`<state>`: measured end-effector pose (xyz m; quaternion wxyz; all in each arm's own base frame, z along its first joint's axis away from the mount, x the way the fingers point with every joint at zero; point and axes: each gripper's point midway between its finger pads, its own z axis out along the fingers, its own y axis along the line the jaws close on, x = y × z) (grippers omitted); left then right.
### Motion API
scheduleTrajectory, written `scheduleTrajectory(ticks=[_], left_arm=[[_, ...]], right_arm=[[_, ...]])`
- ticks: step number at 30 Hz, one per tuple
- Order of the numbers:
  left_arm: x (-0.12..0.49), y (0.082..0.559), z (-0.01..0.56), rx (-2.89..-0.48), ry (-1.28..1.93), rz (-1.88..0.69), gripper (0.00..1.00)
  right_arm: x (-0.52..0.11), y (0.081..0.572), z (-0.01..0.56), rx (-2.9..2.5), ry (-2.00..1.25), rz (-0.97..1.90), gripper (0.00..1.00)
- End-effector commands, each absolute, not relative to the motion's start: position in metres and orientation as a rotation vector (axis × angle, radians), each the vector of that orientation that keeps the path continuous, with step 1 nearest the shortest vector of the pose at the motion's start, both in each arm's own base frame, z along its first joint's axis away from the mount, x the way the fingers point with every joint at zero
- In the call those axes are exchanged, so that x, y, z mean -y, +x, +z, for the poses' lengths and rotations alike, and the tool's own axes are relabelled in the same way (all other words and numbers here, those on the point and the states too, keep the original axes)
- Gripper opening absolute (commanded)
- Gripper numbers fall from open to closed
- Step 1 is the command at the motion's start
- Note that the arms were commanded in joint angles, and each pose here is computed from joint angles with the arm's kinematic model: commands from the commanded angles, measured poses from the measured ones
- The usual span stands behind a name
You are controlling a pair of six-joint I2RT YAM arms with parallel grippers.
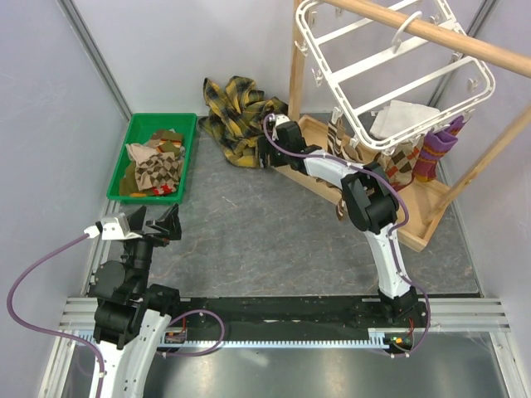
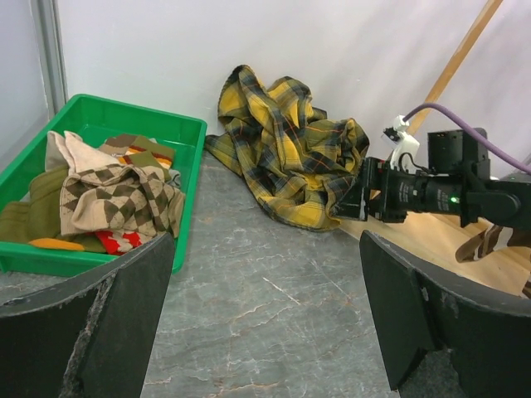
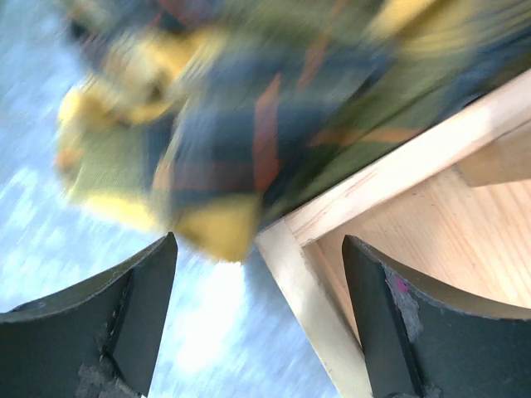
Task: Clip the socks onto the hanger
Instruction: Adjust the clothesline at the center of the board.
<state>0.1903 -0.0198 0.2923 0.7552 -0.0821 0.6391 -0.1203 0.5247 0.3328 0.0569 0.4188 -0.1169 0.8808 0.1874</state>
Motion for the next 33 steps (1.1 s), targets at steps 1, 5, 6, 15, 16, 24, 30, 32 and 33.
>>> scheduleTrajectory(ticks=[1, 5, 6, 15, 16, 24, 30, 32, 33], left_arm=[[0.021, 0.183, 0.307, -1.324, -0.136, -0.261, 0.99], [0.02, 0.182, 0.307, -1.322, -0.135, -0.26, 0.99], [0.02, 0.181, 0.307, -1.321, -0.136, -0.26, 0.99], [0.021, 0.181, 0.308, -1.321, -0.133, -0.263, 0.99], [0.021, 0.181, 0.307, -1.324, -0.131, -0.263, 0.99], [0.031, 0.184, 0.305, -1.344, -0.086, -0.291, 0.99], [0.044, 0.19, 0.3, -1.382, -0.02, -0.327, 0.99], [0.048, 0.192, 0.298, -1.396, 0.001, -0.333, 0.99], [0.049, 0.193, 0.297, -1.403, 0.006, -0.334, 0.99]], right_arm=[[-0.381, 0.428, 0.049, -2.33, -0.56, 0.757, 0.87], [-0.387, 0.372, 0.04, -2.373, -0.788, 0.731, 0.87], [-0.382, 0.358, 0.03, -2.393, -0.846, 0.716, 0.88], [-0.346, 0.243, 0.014, -2.495, -1.17, 0.698, 0.88], [-0.342, 0.236, 0.021, -2.486, -1.193, 0.69, 0.88], [-0.31, 0.188, 0.032, -2.495, -1.222, 0.605, 0.9], [-0.297, 0.18, 0.05, -2.454, -1.146, 0.54, 0.92], [-0.304, 0.189, 0.074, -2.37, -1.064, 0.568, 0.94], [-0.299, 0.196, 0.077, -2.363, -0.988, 0.527, 0.94]])
